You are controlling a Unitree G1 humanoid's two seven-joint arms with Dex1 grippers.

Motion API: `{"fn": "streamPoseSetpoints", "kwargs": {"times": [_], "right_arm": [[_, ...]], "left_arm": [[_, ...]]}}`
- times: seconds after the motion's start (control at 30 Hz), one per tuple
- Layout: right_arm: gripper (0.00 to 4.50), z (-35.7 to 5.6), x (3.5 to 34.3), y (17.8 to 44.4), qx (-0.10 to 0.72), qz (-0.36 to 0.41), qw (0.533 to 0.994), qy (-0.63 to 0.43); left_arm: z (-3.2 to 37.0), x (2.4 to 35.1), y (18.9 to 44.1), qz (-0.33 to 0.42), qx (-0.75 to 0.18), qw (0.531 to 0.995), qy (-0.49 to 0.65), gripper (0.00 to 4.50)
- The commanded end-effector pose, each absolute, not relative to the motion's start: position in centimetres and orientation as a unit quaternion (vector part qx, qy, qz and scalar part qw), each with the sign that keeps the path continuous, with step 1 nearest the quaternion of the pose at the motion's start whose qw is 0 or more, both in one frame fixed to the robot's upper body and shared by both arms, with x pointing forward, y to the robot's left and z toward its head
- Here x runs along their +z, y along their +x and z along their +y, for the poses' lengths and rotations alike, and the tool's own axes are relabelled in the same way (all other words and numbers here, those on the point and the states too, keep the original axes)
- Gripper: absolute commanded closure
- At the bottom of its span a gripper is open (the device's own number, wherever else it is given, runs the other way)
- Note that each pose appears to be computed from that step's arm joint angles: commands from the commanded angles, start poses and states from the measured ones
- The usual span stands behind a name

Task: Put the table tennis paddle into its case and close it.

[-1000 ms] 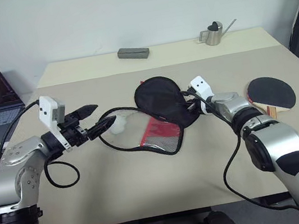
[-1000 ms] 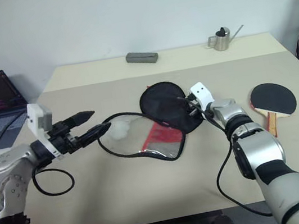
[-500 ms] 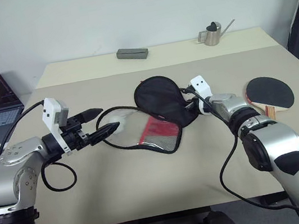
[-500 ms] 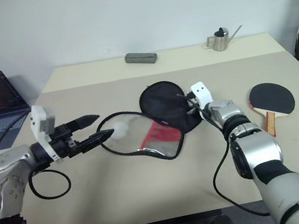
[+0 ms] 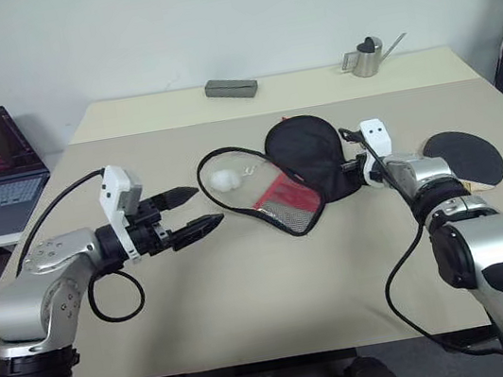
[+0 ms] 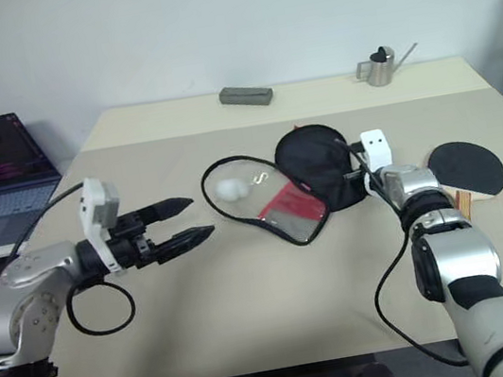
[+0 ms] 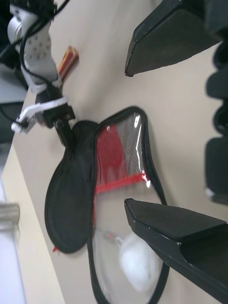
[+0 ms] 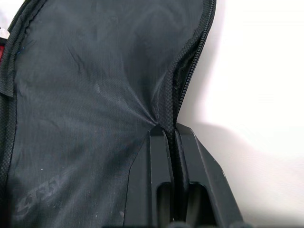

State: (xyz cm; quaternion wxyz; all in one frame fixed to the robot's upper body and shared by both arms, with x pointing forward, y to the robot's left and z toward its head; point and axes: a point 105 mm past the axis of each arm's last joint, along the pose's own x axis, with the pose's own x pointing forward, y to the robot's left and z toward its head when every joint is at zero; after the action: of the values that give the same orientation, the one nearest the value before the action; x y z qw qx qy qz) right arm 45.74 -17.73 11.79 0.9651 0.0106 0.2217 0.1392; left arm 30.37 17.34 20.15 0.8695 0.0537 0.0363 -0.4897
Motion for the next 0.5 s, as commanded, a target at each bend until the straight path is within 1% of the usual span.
{"fn": "streamPoseSetpoints", "kwargs": {"times": [0.03, 0.2, 0.3, 0.4, 0.5], "right_arm": [[4.47, -19.7, 12.2, 44.1, 0.119, 0.229, 0.966, 0.015], [4.47, -20.9, 12.1, 41.3, 0.121, 0.240, 0.963, -0.016], [4.47, -22.0, 11.8, 40.1, 0.120, 0.252, 0.960, -0.039], [4.47, -22.9, 11.7, 39.6, 0.112, 0.258, 0.959, -0.044], [4.47, -23.0, 11.9, 39.8, 0.109, 0.255, 0.960, -0.042]], "left_arm": [[15.9, 20.9, 30.1, 0.021, -0.520, 0.852, 0.059, 0.00], [14.7, 20.9, 30.1, 0.021, -0.542, 0.839, 0.053, 0.00], [14.2, 20.7, 30.1, 0.022, -0.550, 0.833, 0.051, 0.00], [14.0, 20.7, 30.2, 0.022, -0.553, 0.831, 0.051, 0.00], [13.9, 20.7, 30.3, 0.021, -0.555, 0.830, 0.051, 0.00]]}}
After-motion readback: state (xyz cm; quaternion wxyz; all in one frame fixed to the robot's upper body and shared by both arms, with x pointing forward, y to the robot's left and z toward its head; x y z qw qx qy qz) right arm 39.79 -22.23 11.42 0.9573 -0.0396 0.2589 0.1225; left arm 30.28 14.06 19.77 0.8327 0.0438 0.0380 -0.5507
